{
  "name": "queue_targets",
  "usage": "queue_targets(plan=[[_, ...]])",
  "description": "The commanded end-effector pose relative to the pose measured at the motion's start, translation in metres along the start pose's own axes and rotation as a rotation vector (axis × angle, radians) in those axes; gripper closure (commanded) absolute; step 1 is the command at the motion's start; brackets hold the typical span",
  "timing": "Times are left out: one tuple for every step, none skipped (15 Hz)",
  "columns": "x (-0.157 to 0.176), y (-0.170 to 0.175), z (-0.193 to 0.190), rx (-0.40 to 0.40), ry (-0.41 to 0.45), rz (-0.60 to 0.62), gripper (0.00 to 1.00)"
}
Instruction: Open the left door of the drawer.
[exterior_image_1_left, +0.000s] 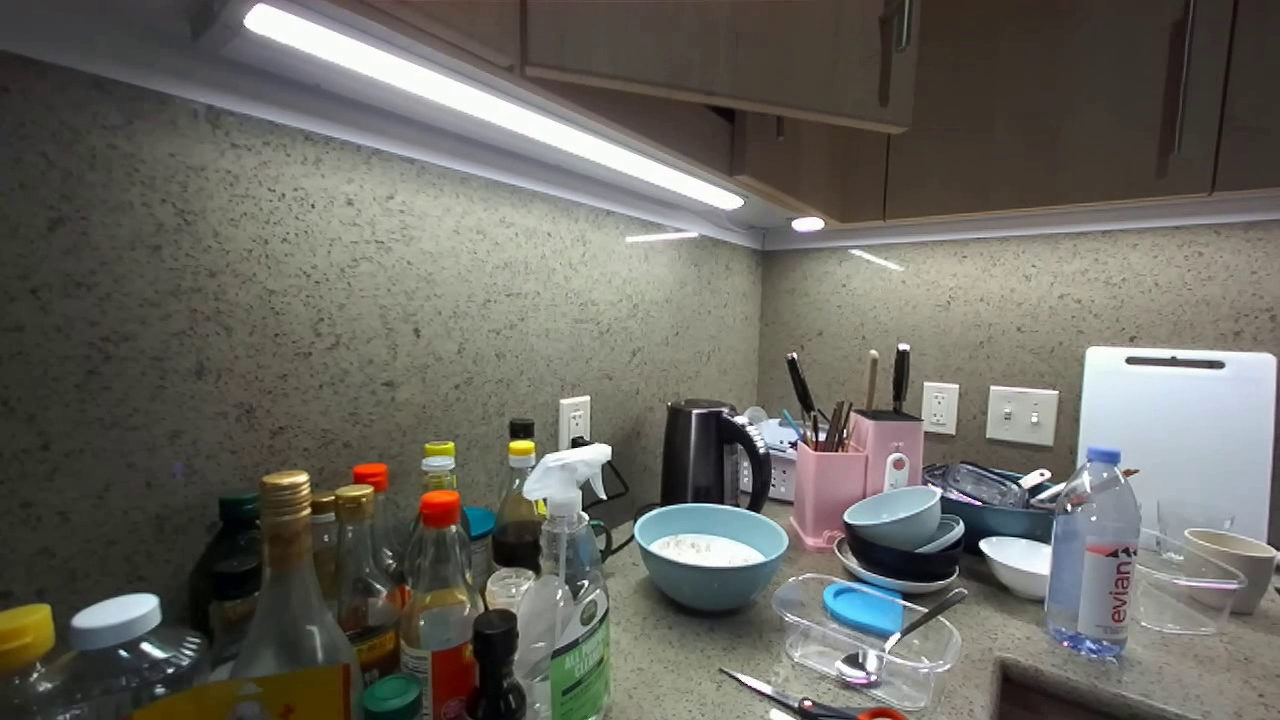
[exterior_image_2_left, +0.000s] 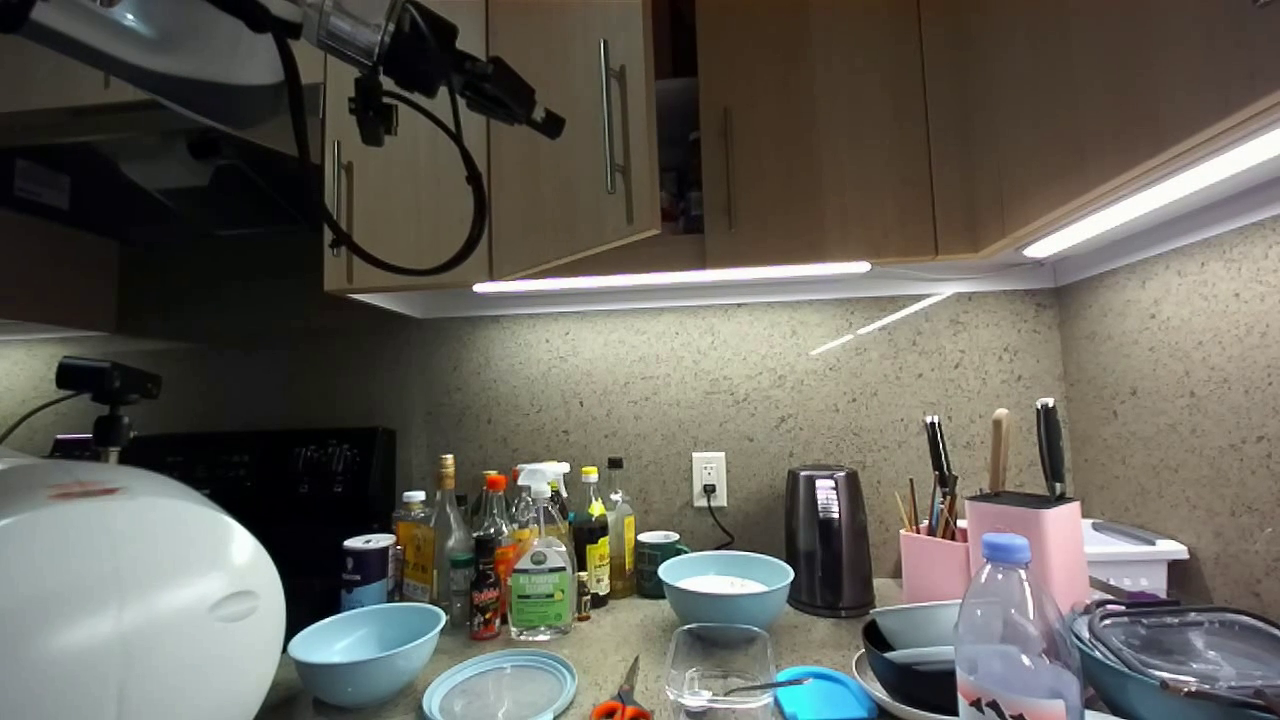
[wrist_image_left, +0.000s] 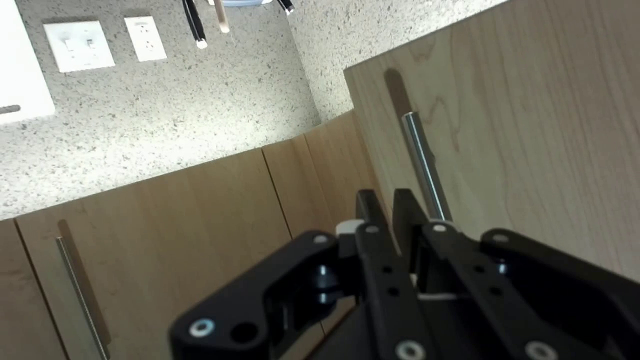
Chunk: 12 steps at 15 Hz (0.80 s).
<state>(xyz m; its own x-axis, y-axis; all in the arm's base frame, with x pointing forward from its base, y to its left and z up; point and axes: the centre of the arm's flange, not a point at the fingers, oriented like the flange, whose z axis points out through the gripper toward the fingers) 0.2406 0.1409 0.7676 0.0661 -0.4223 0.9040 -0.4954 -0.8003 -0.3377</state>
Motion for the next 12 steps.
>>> queue_targets(plan=[[-0.004,0.013,-0.006,-0.009,0.007,0.027,0.96],[-0.006,0.021,-0.008,-0.029,0.009,0.048,0.96],[-0.007,0.029,-0.010,-0.061,0.011,0.080,0.96],[-0.007,0.035,-0.009,-0.096,0.009,0.102,0.60],[-0.007,0.040,-0.008,-0.123,0.002,0.119,0.59],[0.001,0.024,-0.003,-0.077,-0.008,0.069,0.78],[0.001,0.030,-0.004,-0.098,-0.004,0.081,0.73],[0.001,0.033,-0.005,-0.107,0.002,0.086,0.66],[0.000,0.035,-0.006,-0.111,0.006,0.088,0.59],[-0.001,0.036,-0.006,-0.113,0.007,0.088,0.59],[-0.001,0.036,-0.006,-0.113,0.006,0.088,0.59],[-0.001,0.036,-0.006,-0.113,0.006,0.088,0.59]])
